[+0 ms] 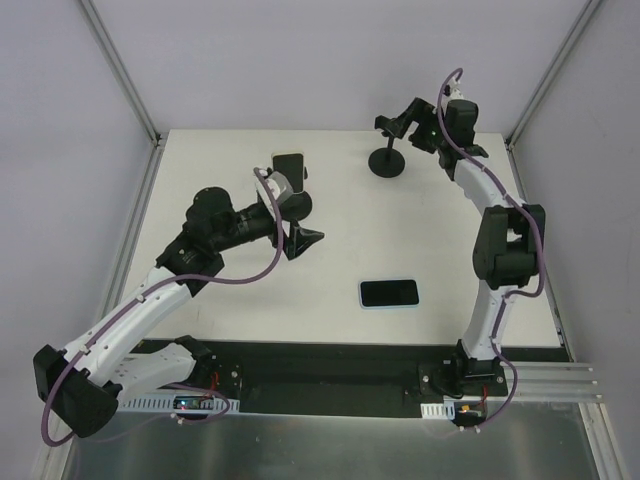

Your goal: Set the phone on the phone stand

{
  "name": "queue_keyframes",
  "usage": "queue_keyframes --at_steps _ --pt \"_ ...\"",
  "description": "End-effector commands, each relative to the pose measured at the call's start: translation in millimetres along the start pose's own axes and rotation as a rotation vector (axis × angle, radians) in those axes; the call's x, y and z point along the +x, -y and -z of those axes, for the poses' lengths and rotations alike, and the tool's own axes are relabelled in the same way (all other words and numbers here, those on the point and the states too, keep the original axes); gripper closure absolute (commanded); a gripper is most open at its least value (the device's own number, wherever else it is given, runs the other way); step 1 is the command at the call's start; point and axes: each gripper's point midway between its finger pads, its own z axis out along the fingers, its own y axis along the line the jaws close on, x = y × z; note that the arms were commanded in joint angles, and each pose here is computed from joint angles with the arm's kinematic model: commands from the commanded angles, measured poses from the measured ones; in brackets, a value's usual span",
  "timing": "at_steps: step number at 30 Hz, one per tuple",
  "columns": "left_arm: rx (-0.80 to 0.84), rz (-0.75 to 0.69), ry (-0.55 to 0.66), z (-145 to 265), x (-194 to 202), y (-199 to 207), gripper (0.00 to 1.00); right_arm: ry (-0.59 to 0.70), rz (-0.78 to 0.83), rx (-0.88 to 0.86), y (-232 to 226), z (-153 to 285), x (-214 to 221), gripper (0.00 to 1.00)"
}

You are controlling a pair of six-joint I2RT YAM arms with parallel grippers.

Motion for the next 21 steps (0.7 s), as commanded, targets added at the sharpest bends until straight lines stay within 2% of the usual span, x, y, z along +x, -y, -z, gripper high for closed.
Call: queue_keyframes --at_steps 1,7,11,16,19,21 --pt "0.059 -0.118 0.015 5.5 -1.0 23.6 0.04 -0.021 0.182 -0.141 -18.7 -19.9 -6.0 0.05" --pt "0.079 -0.195 0.004 4.4 6.5 39.9 0.04 -0.023 0.322 -0.134 -6.7 -39.2 -7.5 0.12" --pt "0.052 -0.224 -0.001 4.0 9.0 37.6 0.04 -0.03 0.393 -0.138 -3.3 -42.8 -7.6 0.27" --pt "-0.002 -0.241 -0.021 3.3 14.0 26.8 0.04 -0.055 0.429 -0.127 2.2 -49.0 -8.1 0.39" --pt "-0.018 -0.245 -0.027 3.1 15.8 23.4 0.04 -0.089 0.457 -0.138 1.7 -50.3 -4.8 0.58" --pt "-0.034 -0.252 -0.033 2.8 17.0 19.9 0.04 -0.095 0.48 -0.147 -0.4 -48.2 -4.4 0.75"
